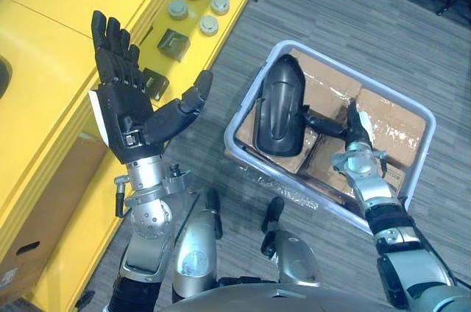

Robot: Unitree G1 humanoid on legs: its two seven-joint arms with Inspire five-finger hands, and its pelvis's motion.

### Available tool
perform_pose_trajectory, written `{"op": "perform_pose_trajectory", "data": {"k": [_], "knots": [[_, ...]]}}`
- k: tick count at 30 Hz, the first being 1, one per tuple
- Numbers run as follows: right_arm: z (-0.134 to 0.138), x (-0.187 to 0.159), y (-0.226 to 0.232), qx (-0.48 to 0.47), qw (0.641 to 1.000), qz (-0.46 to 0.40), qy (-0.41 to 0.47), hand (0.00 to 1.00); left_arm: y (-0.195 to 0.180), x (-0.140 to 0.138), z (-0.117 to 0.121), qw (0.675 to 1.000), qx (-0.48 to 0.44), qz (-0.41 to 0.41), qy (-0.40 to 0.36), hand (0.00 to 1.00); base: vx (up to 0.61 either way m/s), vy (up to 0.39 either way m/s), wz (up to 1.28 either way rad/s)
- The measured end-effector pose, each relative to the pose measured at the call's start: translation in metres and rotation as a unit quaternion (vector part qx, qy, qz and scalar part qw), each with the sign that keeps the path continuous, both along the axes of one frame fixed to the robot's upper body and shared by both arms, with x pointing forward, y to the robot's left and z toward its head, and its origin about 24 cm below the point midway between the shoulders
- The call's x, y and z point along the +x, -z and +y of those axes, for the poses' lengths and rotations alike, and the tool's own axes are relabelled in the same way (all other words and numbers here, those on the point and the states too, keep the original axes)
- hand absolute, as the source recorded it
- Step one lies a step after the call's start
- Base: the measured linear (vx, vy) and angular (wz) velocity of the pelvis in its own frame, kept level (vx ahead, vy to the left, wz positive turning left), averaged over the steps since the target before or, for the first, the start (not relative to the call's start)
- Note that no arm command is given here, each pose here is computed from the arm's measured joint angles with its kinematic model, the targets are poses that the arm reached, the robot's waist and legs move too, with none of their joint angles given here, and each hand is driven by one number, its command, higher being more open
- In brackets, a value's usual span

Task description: Walk over and take three plastic housings, then place them on the shelf

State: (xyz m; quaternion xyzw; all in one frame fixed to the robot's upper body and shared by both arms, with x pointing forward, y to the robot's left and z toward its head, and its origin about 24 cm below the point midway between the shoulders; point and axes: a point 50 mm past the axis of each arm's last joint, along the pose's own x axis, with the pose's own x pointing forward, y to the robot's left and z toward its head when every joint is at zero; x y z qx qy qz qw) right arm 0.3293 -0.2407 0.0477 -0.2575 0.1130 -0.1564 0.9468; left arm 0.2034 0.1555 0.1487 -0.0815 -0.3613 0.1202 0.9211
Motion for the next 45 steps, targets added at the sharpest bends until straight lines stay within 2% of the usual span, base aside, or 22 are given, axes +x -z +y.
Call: {"op": "perform_pose_trajectory", "data": {"k": [3, 9, 13, 17, 20, 29, 34, 36, 38, 39, 40, 42, 43, 44, 45], "knots": [[-0.005, 0.010, -0.007, -0.048, 0.999, 0.019, -0.003, 0.00, 0.000, 0.001, -0.001, 1.000, 0.004, 0.002, 0.004, 1.00, -0.04, 0.006, 0.02], [-0.037, 0.028, -0.038, -0.186, 0.981, 0.058, 0.017, 0.00, 0.003, 0.010, -0.007, 1.000, 0.013, 0.008, 0.020, 1.00, -0.06, -0.007, 0.14], [-0.041, 0.034, -0.053, -0.242, 0.968, 0.064, 0.007, 0.00, 0.009, 0.013, -0.007, 0.999, 0.016, 0.022, 0.022, 1.00, -0.05, -0.021, 0.06], [-0.031, 0.035, -0.045, -0.239, 0.967, 0.082, -0.027, 0.00, 0.009, 0.013, -0.009, 0.999, 0.019, 0.023, 0.029, 1.00, -0.03, -0.021, 0.03], [-0.013, 0.038, -0.039, -0.234, 0.967, 0.083, -0.057, 0.00, 0.009, 0.013, -0.010, 0.999, 0.024, 0.023, 0.035, 1.00, 0.00, 0.000, 0.00], [-0.011, 0.004, -0.009, -0.283, 0.952, 0.084, -0.085, 0.00, 0.018, 0.001, -0.003, 0.998, -0.001, 0.045, 0.036, 1.00, 0.00, 0.026, 0.00], [-0.001, -0.022, 0.002, -0.291, 0.951, 0.039, -0.092, 0.00, 0.032, 0.008, -0.009, 0.984, -0.009, 0.111, 0.137, 1.00, 0.01, 0.029, -0.12], [0.002, -0.026, 0.001, -0.300, 0.948, 0.028, -0.102, 0.00, 0.045, 0.012, -0.016, 0.971, 0.021, 0.162, 0.174, 1.00, 0.02, 0.019, -0.14], [0.004, -0.033, 0.003, -0.295, 0.949, 0.022, -0.107, 0.00, 0.069, 0.016, -0.025, 0.943, 0.055, 0.243, 0.218, 1.00, 0.03, 0.019, -0.18], [0.004, -0.038, 0.004, -0.300, 0.947, 0.018, -0.110, 0.00, 0.085, 0.016, -0.030, 0.922, 0.059, 0.289, 0.250, 1.00, 0.06, 0.029, -0.46], [0.005, -0.041, 0.002, -0.319, 0.941, 0.002, -0.112, 0.00, 0.112, 0.015, -0.036, 0.872, 0.050, 0.372, 0.315, 1.00, 0.04, 0.030, -0.53], [0.004, -0.044, 0.002, -0.333, 0.937, -0.011, -0.106, 0.00, 0.132, 0.010, -0.042, 0.822, 0.040, 0.427, 0.376, 1.00, 0.00, 0.016, -0.48], [0.004, -0.045, 0.003, -0.334, 0.937, -0.013, -0.104, 0.00, 0.135, 0.010, -0.045, 0.812, 0.035, 0.434, 0.388, 1.00, -0.02, -0.009, -0.35], [0.002, -0.048, 0.006, -0.338, 0.936, -0.010, -0.100, 0.00, 0.140, 0.011, -0.049, 0.789, 0.027, 0.455, 0.413, 1.00, -0.03, -0.015, -0.23], [0.002, -0.048, 0.008, -0.340, 0.935, -0.006, -0.101, 0.00, 0.143, 0.012, -0.050, 0.782, 0.025, 0.461, 0.418, 1.00, -0.05, -0.021, -0.17]]}}
